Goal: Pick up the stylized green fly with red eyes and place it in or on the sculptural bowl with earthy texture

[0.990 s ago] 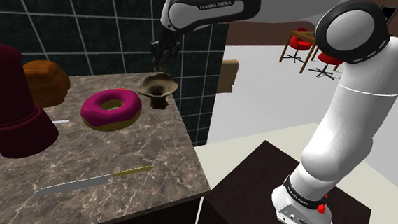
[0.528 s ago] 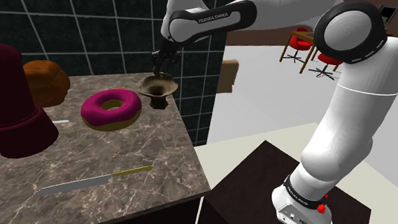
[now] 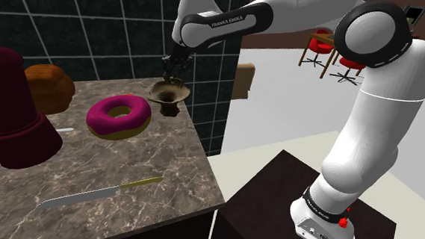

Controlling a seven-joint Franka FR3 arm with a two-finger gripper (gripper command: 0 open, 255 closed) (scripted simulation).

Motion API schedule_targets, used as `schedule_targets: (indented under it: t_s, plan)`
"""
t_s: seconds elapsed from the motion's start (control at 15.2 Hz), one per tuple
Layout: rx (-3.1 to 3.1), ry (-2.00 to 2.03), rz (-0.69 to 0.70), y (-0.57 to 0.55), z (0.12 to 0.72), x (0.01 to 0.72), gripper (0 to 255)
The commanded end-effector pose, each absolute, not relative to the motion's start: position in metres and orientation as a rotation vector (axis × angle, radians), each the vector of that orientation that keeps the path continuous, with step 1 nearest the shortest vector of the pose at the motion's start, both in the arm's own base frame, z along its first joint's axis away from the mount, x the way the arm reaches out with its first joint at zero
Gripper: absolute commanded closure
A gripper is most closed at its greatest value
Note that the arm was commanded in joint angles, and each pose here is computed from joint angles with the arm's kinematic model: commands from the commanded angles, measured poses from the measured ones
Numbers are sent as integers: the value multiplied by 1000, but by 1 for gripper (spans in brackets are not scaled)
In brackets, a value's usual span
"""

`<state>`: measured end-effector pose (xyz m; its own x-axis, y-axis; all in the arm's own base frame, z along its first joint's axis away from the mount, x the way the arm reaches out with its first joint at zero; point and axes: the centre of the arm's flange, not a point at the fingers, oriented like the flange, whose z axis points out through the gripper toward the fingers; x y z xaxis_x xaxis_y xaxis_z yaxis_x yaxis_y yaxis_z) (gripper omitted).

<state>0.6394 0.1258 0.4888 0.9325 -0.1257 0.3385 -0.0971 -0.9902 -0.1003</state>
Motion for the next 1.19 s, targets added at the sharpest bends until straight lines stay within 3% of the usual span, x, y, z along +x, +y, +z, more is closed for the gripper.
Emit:
schedule_targets:
  t_s: [0.0, 0.33, 0.59, 1.12]
  plan:
    - [-3007, 174, -535, 126, 489, 639, 0]
    - [-3007, 174, -535, 126, 489, 639, 0]
    - [-3007, 174, -535, 123, 536, 622, 0]
    - [-3007, 174, -535, 123, 536, 622, 0]
